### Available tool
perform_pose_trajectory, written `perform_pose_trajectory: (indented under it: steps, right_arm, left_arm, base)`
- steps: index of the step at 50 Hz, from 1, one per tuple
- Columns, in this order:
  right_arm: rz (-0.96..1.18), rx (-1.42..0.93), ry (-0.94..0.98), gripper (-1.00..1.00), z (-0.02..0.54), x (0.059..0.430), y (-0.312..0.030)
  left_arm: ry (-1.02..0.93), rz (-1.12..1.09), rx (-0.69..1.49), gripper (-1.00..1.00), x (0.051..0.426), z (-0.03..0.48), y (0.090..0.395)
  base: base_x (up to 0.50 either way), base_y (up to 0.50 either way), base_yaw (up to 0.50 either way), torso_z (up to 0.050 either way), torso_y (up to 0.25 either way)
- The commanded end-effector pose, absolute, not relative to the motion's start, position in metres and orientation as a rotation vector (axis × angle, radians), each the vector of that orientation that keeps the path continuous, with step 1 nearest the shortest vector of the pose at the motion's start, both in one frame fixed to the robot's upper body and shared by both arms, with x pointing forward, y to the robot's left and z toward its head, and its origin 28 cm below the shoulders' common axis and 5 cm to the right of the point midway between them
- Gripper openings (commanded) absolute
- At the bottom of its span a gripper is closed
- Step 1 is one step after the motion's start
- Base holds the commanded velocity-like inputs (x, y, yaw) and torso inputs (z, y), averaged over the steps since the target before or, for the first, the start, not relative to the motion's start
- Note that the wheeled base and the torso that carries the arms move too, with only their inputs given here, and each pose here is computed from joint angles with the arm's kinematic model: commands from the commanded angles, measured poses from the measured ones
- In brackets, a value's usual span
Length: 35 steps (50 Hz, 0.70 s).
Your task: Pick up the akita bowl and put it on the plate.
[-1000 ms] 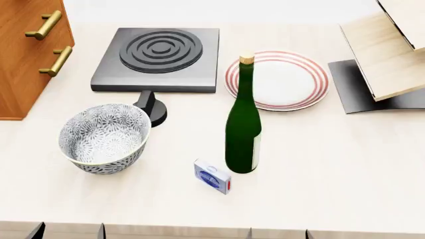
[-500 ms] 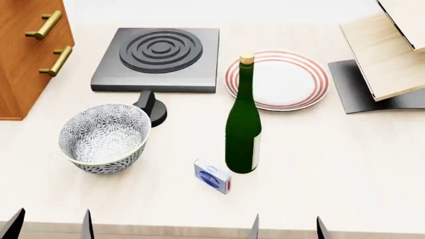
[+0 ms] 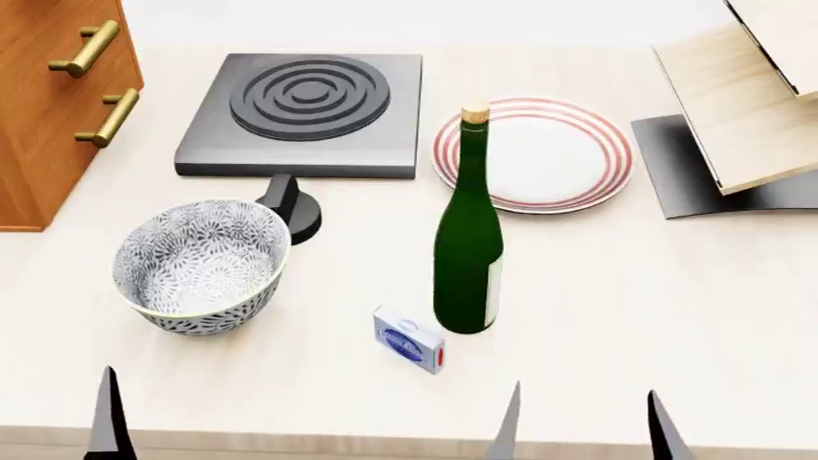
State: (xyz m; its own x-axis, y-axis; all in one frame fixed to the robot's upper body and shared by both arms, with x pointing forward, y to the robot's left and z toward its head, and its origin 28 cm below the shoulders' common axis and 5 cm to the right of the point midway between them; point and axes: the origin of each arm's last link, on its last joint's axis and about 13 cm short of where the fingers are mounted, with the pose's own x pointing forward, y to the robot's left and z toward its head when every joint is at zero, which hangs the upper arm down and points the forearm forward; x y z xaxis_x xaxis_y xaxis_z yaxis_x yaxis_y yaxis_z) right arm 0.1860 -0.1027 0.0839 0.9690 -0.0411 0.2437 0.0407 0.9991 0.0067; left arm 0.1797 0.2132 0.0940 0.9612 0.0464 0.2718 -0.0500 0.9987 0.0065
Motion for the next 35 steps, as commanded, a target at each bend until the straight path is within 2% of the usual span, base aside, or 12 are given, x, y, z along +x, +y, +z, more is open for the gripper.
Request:
perform_pose_trajectory:
  steps: [1, 35]
  right_arm:
    - [-0.056, 0.013, -0.262, 1.00, 0.089, 0.183, -0.106]
    - [-0.062, 0.056, -0.234, 1.00, 0.083, 0.186, -0.111]
  left_arm:
    - [-0.308, 0.071, 0.000, 1.00, 0.175, 0.101, 0.217]
    - [-0.310, 0.139, -0.042, 1.00, 0.177, 0.098, 0.231]
  base:
    - [0.00, 0.00, 0.00, 0.000, 0.000]
    - [0.00, -0.02, 0.00, 0.000, 0.000]
